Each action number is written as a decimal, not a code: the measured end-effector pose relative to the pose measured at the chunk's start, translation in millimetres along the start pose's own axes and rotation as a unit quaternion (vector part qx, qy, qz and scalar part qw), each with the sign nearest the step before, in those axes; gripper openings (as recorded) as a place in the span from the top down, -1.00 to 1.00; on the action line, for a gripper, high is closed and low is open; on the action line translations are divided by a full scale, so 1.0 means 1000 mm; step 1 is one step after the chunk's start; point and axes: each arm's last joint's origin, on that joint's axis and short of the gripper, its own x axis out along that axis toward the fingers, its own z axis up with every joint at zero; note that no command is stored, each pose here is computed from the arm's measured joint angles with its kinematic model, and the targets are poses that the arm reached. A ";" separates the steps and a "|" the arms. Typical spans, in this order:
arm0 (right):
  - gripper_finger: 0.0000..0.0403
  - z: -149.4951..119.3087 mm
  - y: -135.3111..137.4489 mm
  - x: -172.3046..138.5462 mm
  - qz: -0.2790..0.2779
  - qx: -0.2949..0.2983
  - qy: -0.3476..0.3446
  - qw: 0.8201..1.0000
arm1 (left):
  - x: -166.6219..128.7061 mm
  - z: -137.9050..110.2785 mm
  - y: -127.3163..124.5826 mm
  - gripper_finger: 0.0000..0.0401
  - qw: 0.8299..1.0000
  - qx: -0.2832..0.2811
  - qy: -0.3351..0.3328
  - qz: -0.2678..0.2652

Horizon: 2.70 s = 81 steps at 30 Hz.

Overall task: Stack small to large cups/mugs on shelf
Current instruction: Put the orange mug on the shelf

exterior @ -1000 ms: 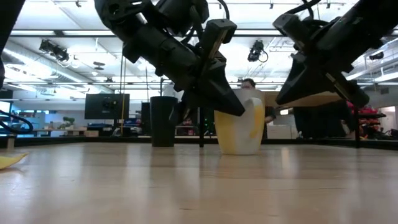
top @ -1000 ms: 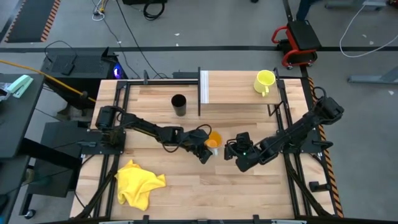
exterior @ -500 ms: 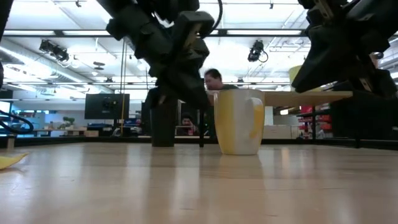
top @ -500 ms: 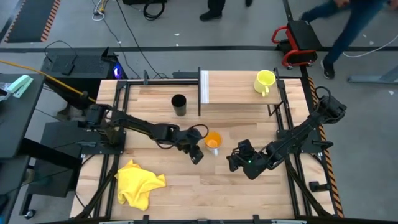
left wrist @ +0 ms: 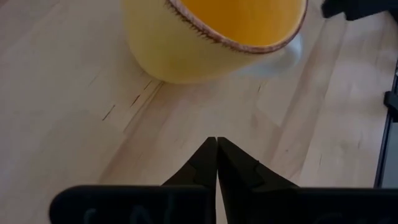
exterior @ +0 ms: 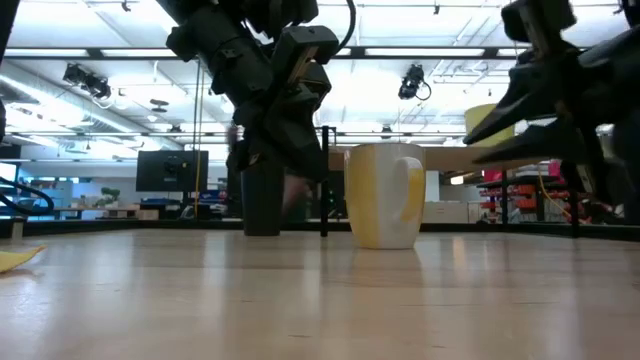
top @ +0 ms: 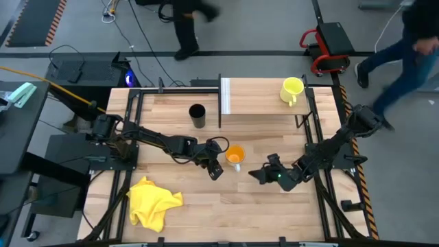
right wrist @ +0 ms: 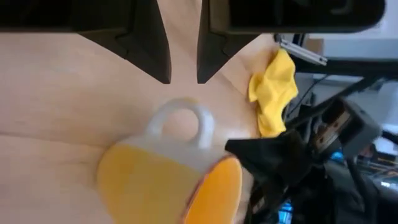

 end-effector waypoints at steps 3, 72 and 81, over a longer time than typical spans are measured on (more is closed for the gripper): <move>0.61 0.006 -0.001 0.005 -0.009 -0.009 -0.002 1.000 | 0.000 -0.001 0.000 0.89 1.000 0.001 0.001 0.000; 0.52 0.028 0.000 0.040 0.016 -0.066 0.023 0.997 | 0.000 0.002 0.002 0.89 1.000 0.000 -0.009 0.006; 0.46 0.028 0.002 0.040 0.028 -0.061 0.021 0.997 | 0.000 0.015 0.014 0.93 0.999 -0.020 -0.025 0.019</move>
